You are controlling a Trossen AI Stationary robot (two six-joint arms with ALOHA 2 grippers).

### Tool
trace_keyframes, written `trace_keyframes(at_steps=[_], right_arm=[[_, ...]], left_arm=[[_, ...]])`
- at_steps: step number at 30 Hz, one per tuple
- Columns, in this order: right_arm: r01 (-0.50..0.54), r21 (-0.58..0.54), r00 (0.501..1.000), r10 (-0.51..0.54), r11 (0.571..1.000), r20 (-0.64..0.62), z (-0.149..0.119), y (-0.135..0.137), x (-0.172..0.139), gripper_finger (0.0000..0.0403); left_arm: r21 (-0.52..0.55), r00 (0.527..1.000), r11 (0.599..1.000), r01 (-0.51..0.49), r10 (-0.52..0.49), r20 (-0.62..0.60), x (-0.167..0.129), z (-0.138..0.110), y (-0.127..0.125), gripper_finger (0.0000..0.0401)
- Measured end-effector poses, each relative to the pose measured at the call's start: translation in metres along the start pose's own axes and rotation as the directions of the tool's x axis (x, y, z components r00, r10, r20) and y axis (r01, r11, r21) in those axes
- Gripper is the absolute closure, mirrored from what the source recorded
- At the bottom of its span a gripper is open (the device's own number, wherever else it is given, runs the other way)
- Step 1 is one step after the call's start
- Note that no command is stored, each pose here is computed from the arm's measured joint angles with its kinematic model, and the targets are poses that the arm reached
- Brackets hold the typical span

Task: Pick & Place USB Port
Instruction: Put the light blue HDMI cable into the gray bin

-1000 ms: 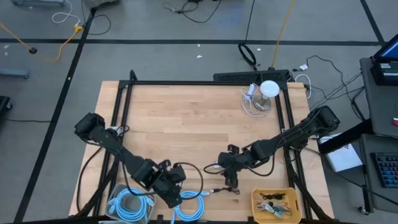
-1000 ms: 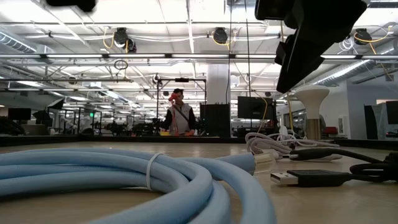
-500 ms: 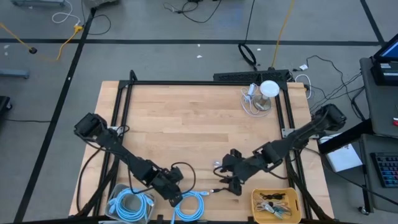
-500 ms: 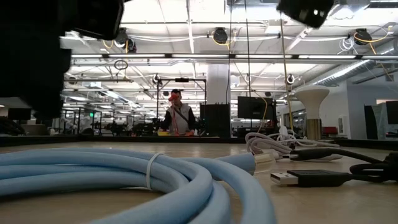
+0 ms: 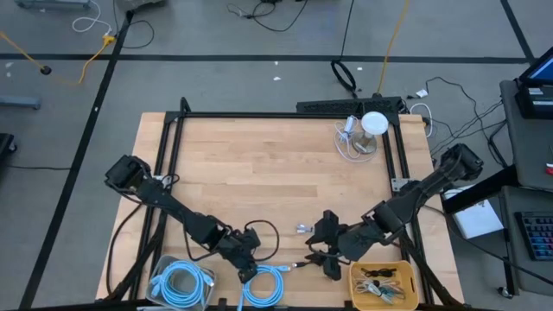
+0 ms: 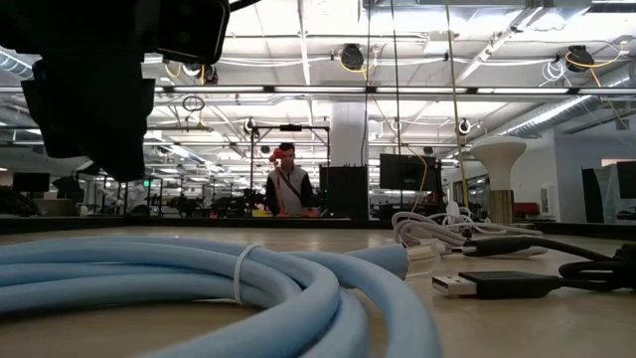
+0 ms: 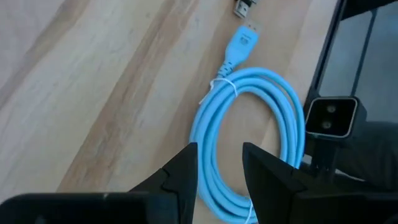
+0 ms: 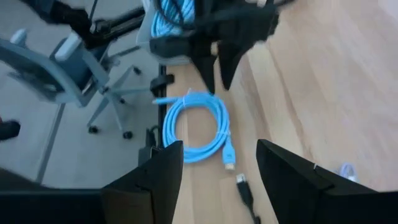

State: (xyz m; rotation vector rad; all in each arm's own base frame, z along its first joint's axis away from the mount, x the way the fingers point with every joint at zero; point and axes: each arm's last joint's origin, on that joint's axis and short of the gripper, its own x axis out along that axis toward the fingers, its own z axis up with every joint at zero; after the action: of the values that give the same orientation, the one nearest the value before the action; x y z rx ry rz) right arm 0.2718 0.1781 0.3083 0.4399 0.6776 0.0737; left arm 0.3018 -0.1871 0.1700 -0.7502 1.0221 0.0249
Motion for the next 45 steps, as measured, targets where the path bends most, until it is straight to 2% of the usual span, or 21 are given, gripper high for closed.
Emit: trace_keyframes(at_steps=[4,9,12,16,20,24,28,30,33,35,40,43,45], right_arm=[[0.009,0.007,1.0,-0.009,1.0,0.023,0.002,0.0,-0.004,0.0206],[0.028,0.008,0.998,-0.029,1.0,0.061,0.005,-0.001,-0.01,0.0206],[0.03,0.009,0.997,-0.031,1.0,0.066,0.006,-0.001,-0.01,0.0206],[0.029,0.014,0.997,-0.029,0.999,0.071,0.006,-0.001,-0.012,0.0206],[0.03,0.014,0.997,-0.03,0.999,0.07,0.006,-0.002,-0.012,0.0206],[0.042,0.017,0.995,-0.043,0.999,0.088,0.007,-0.002,-0.012,0.0206],[0.048,0.018,0.994,-0.049,0.999,0.094,0.007,-0.002,-0.012,0.0206],[0.062,0.019,0.992,-0.064,0.998,0.106,0.008,-0.002,-0.012,0.0206],[0.08,0.02,0.989,-0.082,0.997,0.124,0.008,-0.003,-0.012,0.0206],[0.081,0.018,0.989,-0.083,0.997,0.125,0.008,-0.002,-0.013,0.0206],[0.094,0.008,0.986,-0.094,0.996,0.14,0.007,-0.001,-0.013,0.0206],[0.096,0.0,0.986,-0.095,0.995,0.139,0.007,-0.001,-0.013,0.0206],[0.101,-0.002,0.986,-0.099,0.995,0.136,0.007,-0.002,-0.013,0.0206]], left_arm=[[-0.002,0.999,1.0,0.011,-0.011,-0.051,0.014,-0.004,0.003,0.0274],[-0.024,0.992,0.998,0.054,-0.056,-0.115,0.049,-0.015,0.001,0.0258],[-0.027,0.99,0.999,0.036,-0.039,-0.135,0.064,-0.018,-0.001,0.0244],[-0.014,0.991,1.0,0.004,-0.006,-0.135,0.068,-0.017,-0.004,0.0246],[-0.022,0.988,0.999,-0.031,0.027,-0.151,0.067,-0.011,-0.003,0.0289],[-0.015,0.98,0.997,-0.074,0.07,-0.185,0.066,-0.009,0.002,0.038],[-0.007,0.979,0.995,-0.098,0.095,-0.18,0.061,-0.007,0.004,0.0391],[0.001,0.983,0.995,-0.096,0.095,-0.154,0.051,-0.003,0.0,0.0391],[0.008,0.978,0.984,-0.18,0.179,-0.102,0.029,0.003,0.002,0.0391],[0.005,0.968,0.971,-0.239,0.238,-0.083,0.004,0.008,0.004,0.0391],[0.001,0.962,0.962,-0.271,0.271,-0.026,-0.072,0.016,-0.001,0.0391],[0.027,0.979,0.979,-0.202,0.202,-0.002,-0.113,0.013,-0.006,0.0391],[0.037,0.99,0.99,-0.135,0.136,-0.03,-0.137,0.006,-0.01,0.0391]])
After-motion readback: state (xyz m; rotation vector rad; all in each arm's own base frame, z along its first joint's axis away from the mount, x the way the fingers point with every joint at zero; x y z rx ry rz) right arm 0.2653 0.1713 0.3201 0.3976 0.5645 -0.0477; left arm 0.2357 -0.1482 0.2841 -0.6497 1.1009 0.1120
